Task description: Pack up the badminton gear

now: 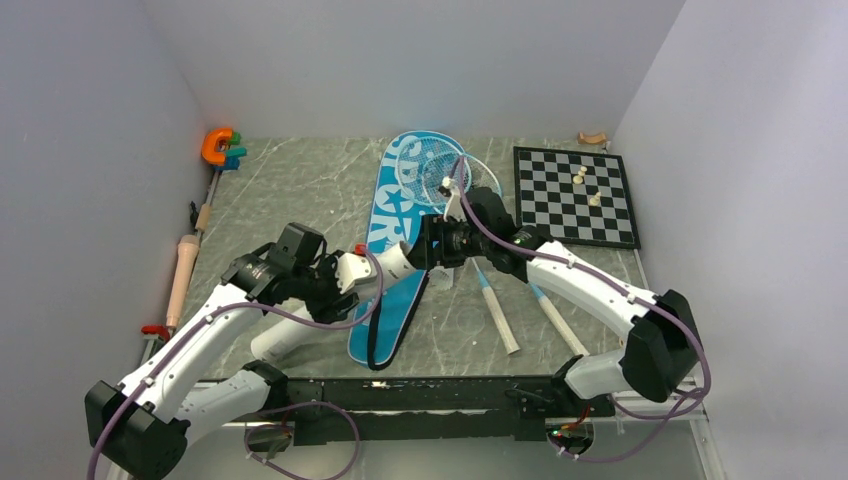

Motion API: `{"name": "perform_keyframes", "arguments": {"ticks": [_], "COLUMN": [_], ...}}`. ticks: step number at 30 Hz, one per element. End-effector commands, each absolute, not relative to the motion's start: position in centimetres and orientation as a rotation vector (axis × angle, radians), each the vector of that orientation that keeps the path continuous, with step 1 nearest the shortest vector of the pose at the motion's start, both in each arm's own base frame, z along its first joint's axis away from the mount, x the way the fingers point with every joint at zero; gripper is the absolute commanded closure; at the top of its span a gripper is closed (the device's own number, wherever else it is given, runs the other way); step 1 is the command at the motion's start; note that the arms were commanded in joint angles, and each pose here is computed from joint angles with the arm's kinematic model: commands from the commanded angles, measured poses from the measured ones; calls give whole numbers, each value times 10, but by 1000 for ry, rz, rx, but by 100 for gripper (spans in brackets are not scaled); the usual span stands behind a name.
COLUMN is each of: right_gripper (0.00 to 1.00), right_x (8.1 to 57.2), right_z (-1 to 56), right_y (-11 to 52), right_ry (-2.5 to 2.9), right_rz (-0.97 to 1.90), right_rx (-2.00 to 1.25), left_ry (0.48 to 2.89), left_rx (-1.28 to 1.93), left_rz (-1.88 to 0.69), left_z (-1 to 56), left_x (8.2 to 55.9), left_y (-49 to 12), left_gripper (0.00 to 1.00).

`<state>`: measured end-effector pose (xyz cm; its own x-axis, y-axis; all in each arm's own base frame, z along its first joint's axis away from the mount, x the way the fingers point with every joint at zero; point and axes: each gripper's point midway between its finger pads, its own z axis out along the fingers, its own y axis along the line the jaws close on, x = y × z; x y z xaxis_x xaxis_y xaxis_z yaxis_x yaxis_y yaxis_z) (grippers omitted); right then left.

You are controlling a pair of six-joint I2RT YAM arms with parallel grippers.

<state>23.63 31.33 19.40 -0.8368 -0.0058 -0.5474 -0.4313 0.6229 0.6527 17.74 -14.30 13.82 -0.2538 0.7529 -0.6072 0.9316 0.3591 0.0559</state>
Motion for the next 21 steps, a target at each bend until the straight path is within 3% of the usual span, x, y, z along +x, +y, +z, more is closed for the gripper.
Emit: {"name": "perform_keyframes", "arguments": {"ticks": [1, 6, 13, 21], "right_gripper": [33, 25, 12, 10], "right_x": [239, 242, 256, 264], "right_z": [206, 225, 243, 171], "right_y": [332, 338, 282, 230], "right_ry": [2278, 2240, 2192, 2338], "right_rz": [1180, 1214, 1103, 726], "right_rx": [-373, -381, -261, -138], "left_ry": [1992, 1996, 2014, 2030], "left_rx": [1451, 1456, 1466, 1466], "left_rz": [-476, -466, -438, -443], "left_z": [160, 156, 143, 132], "left_x": [182, 182, 180, 177], "left_y": [-156, -154, -148, -146], "left_gripper": [32, 32, 32, 32]}}
